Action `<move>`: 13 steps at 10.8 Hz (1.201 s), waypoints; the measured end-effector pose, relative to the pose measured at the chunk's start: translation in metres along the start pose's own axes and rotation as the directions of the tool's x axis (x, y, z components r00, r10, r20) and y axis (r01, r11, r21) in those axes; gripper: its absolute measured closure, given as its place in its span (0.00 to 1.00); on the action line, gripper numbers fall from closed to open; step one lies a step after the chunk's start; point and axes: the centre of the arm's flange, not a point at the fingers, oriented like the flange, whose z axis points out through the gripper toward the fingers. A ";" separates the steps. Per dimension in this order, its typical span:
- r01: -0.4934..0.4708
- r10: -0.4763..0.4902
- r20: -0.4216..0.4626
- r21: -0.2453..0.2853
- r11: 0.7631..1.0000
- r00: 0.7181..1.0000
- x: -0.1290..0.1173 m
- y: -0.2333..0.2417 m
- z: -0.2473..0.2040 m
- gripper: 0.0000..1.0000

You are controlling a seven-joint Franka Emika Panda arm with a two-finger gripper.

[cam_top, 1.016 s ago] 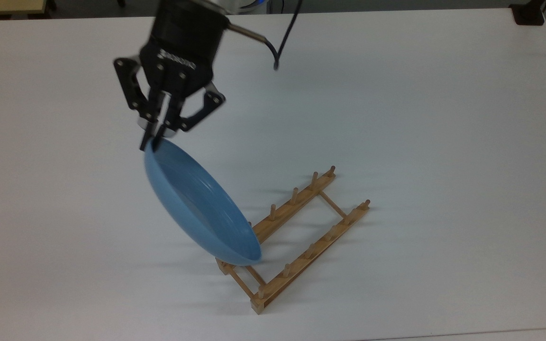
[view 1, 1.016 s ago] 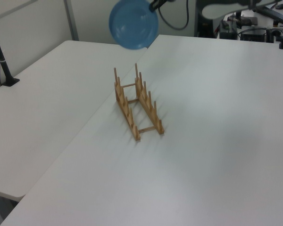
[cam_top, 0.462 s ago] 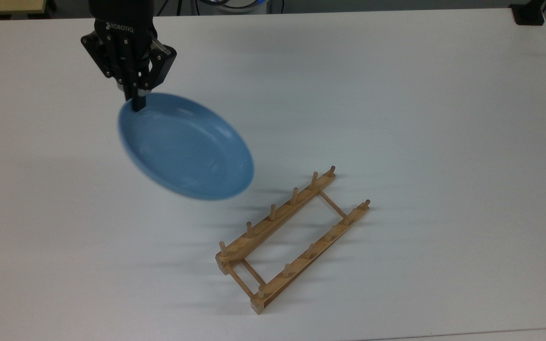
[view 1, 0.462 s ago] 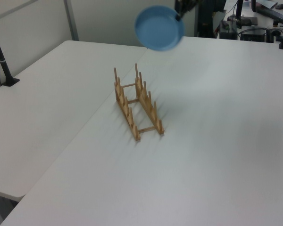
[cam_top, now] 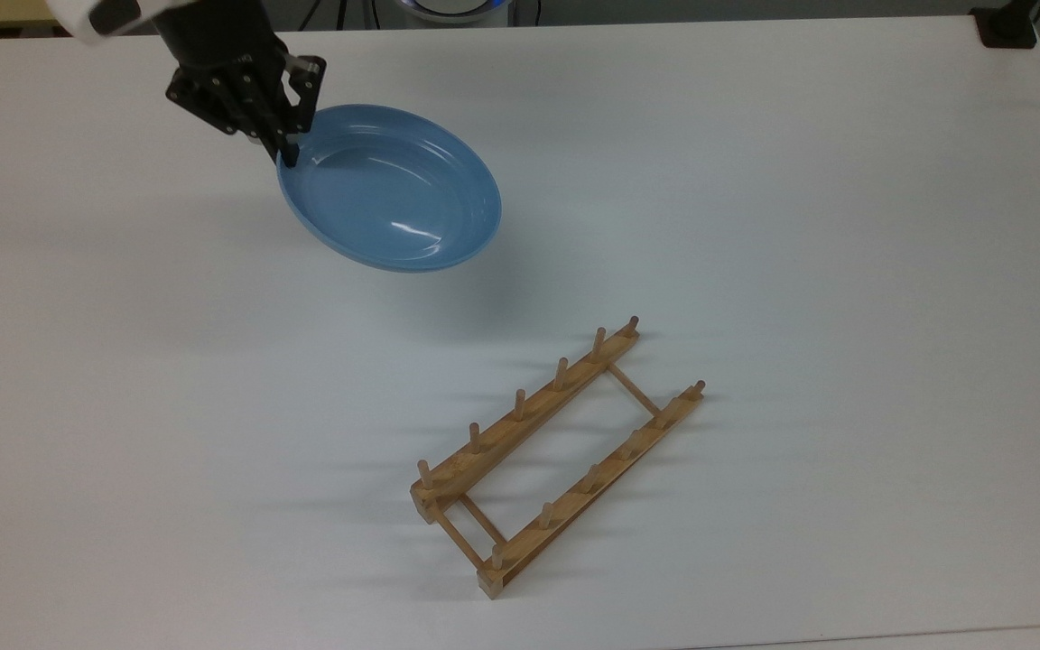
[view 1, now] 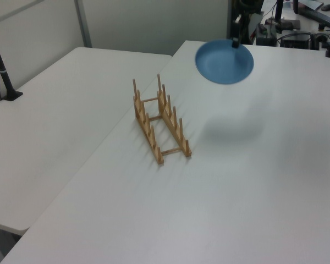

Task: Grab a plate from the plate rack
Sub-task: 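Carry the plate beside the rack and lower it flat onto the table, then open the gripper to release the plate and raise the arm away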

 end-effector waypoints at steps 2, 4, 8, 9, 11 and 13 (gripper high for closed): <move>0.017 -0.018 0.070 0.004 1.000 0.997 0.001 0.019 0.042 0.93; 0.034 -0.034 0.109 -0.002 0.999 0.993 0.010 0.036 0.087 0.93; 0.045 -0.042 0.134 -0.020 0.999 0.990 0.020 0.051 0.147 0.93; 0.060 -0.056 0.143 -0.026 0.998 0.988 0.021 0.054 0.160 0.93; 0.104 -0.095 0.179 -0.040 0.994 0.979 0.020 0.060 0.182 0.93; 0.153 -0.140 0.209 -0.046 0.987 0.968 0.017 0.064 0.193 0.95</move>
